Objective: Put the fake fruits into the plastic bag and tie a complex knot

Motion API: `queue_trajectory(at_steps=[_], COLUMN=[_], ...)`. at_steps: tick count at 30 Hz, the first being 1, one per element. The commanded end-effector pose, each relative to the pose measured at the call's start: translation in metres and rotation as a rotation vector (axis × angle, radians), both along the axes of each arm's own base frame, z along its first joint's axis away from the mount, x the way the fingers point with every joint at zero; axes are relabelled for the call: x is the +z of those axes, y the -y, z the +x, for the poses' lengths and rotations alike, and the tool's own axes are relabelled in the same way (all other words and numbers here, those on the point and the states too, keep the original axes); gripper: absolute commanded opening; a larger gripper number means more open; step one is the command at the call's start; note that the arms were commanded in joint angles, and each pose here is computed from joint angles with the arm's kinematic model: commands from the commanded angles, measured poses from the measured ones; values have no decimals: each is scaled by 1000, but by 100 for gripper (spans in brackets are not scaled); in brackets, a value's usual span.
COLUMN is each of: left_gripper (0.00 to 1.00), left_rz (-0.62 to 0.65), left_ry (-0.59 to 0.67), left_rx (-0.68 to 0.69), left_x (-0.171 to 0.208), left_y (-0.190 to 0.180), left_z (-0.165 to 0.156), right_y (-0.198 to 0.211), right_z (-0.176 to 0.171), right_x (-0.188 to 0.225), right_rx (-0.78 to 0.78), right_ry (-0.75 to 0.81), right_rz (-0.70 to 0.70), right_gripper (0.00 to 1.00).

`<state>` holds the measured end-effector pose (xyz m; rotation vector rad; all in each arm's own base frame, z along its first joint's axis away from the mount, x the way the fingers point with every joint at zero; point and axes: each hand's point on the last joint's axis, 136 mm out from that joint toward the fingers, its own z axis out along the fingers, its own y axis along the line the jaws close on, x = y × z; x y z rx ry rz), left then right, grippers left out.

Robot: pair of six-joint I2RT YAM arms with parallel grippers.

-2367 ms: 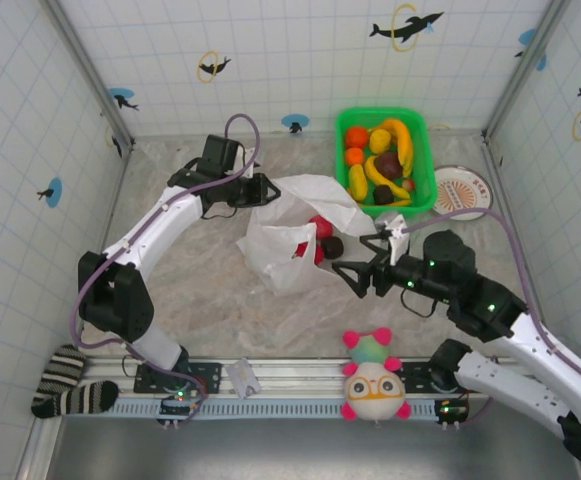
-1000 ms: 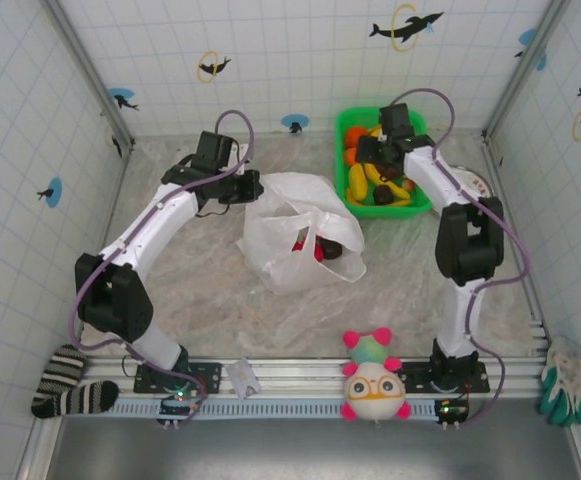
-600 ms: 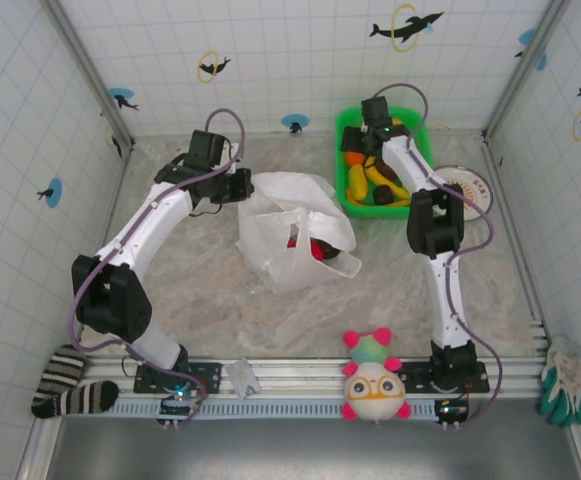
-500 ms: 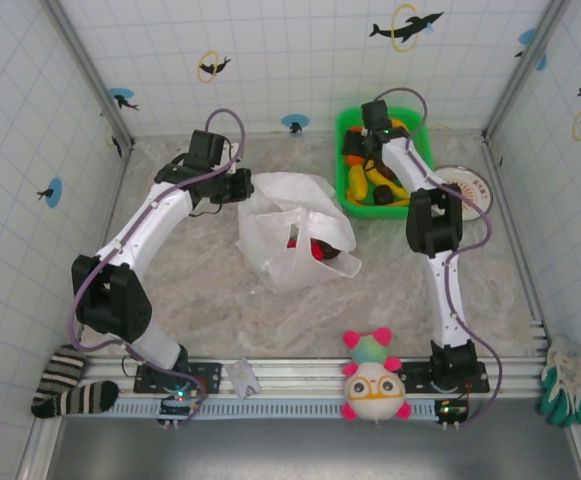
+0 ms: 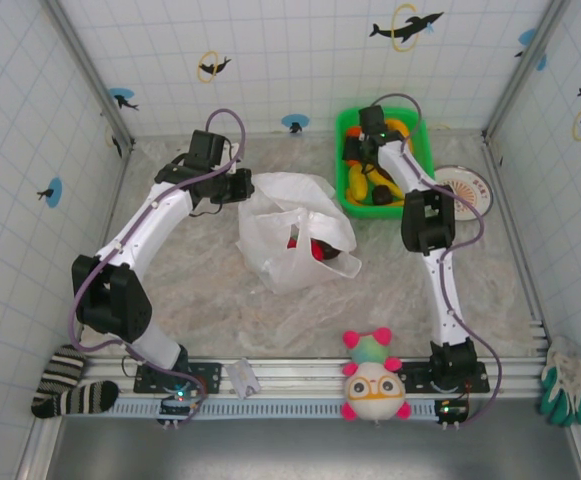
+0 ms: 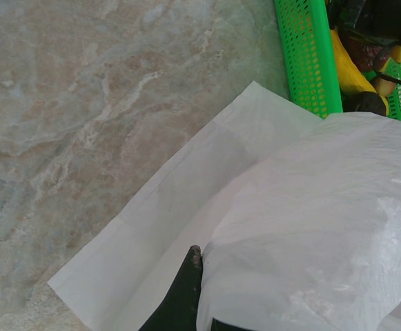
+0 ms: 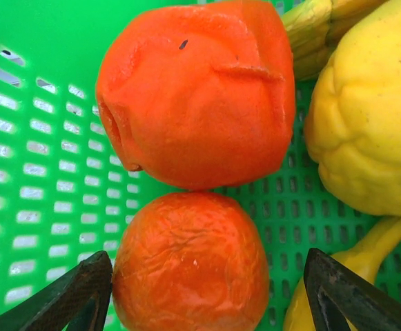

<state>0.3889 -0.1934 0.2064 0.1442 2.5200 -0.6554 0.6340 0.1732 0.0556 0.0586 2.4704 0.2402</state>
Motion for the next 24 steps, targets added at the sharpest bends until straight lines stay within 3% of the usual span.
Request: queue_trajectory(at_steps=[1,11,24], left_gripper=[6,7,7], left_rz=[-1,-13,-47], left_ry=[16,19,18], left_rx=[-8,-20,-24], left_x=[7,6,8], left_y=[-3,-1,4], left_z=[0,4,2], right_y=[-5,14,12], right_z=[-6,-26,-49], right_x=[-17,-15,22], right_rx=[38,18,74], right_ry=[-42,-103,-115], right_rz=[-61,-164,-122], right_gripper=[75,71,76])
